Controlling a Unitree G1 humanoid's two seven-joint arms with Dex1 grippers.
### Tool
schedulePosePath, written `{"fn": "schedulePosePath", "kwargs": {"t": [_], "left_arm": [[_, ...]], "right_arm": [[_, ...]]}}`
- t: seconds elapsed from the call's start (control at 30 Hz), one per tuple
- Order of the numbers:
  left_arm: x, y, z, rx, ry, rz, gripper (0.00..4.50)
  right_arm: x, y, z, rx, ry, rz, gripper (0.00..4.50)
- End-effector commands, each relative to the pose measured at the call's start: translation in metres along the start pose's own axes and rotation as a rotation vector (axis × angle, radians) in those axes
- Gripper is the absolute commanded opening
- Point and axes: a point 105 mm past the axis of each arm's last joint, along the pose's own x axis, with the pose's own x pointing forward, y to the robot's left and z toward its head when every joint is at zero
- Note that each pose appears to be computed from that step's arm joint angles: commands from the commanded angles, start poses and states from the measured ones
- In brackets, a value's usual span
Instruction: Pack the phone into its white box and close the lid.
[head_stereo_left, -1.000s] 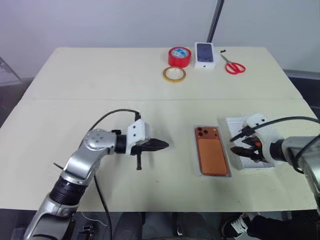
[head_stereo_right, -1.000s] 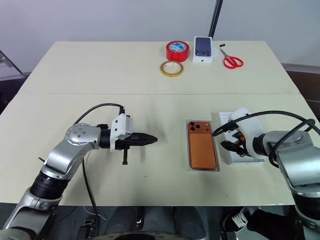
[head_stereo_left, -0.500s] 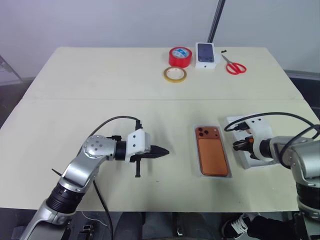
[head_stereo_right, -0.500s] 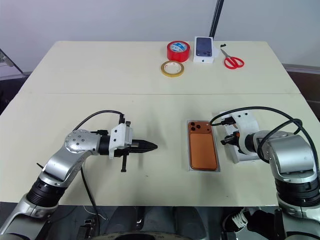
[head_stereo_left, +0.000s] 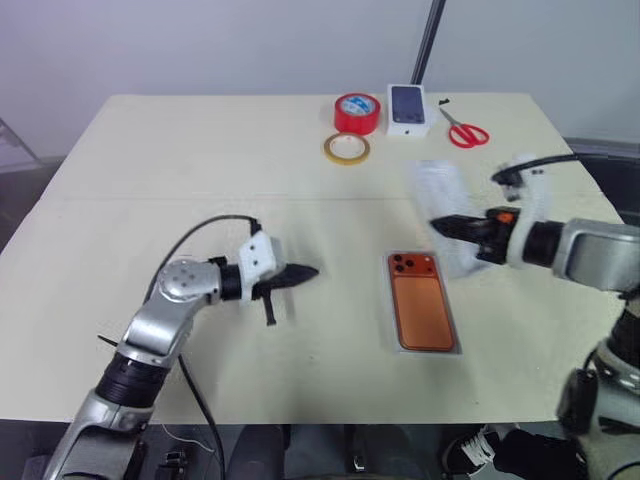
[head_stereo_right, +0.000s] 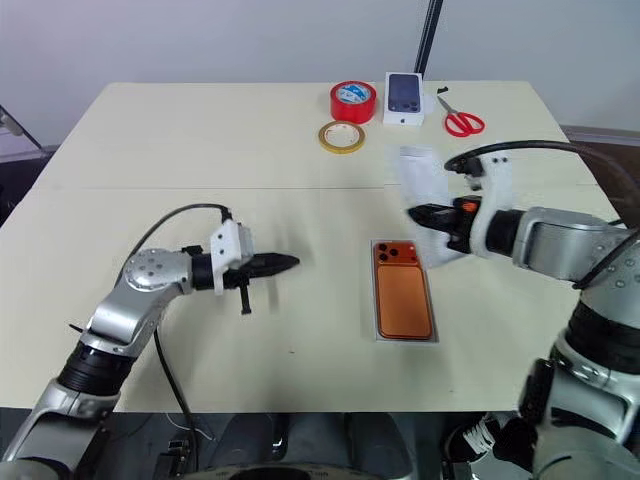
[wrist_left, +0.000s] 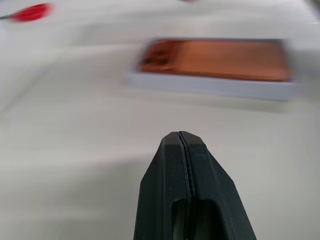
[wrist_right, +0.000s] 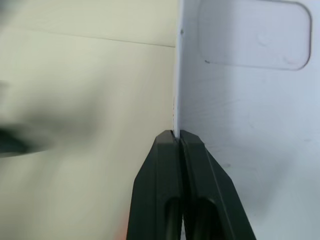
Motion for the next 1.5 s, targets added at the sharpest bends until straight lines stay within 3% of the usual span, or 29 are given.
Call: {"fn": "schedulePosePath", "kwargs": {"t": [0.03, 0.27, 0.4, 0.5, 0.67, 0.83, 0.93, 1.13, 1.33, 1.5], "left_arm": [[-0.009, 0.022, 0.011, 0.017, -0.046, 0.093, 0.00], [-0.008, 0.024, 0.013, 0.036, -0.052, 0.090, 0.00], [0.005, 0.006, 0.012, 0.037, -0.058, 0.021, 0.00], [0.021, -0.009, 0.010, 0.039, -0.058, -0.043, 0.00], [0.053, -0.027, 0.010, 0.024, -0.063, -0.119, 0.00], [0.085, -0.041, 0.017, 0.036, -0.081, -0.173, 0.00], [0.099, -0.049, 0.019, 0.033, -0.085, -0.201, 0.00], [0.106, -0.048, 0.023, 0.016, -0.102, -0.192, 0.00], [0.090, -0.025, 0.027, -0.016, -0.109, -0.099, 0.00], [0.073, -0.007, 0.010, -0.020, 0.014, -0.029, 0.00]], "right_arm": [[0.012, 0.045, -0.004, 0.175, -0.044, 0.167, 0.06], [0.044, 0.079, -0.035, 0.489, -0.160, 0.105, 0.06], [0.038, 0.063, -0.066, 0.523, -0.078, -0.022, 0.06], [0.027, 0.040, -0.071, 0.461, -0.043, -0.086, 1.38], [0.002, 0.024, -0.040, 0.166, 0.033, -0.082, 3.96], [-0.019, 0.008, -0.016, 0.026, 0.079, -0.192, 3.96], [-0.031, -0.009, -0.012, -0.111, 0.122, -0.319, 3.14], [-0.038, -0.027, -0.015, -0.381, 0.204, -0.443, 0.07], [-0.038, -0.044, -0.029, -0.620, 0.301, -0.517, 0.07], [-0.031, -0.048, -0.042, -0.669, 0.335, -0.476, 0.07]]}}
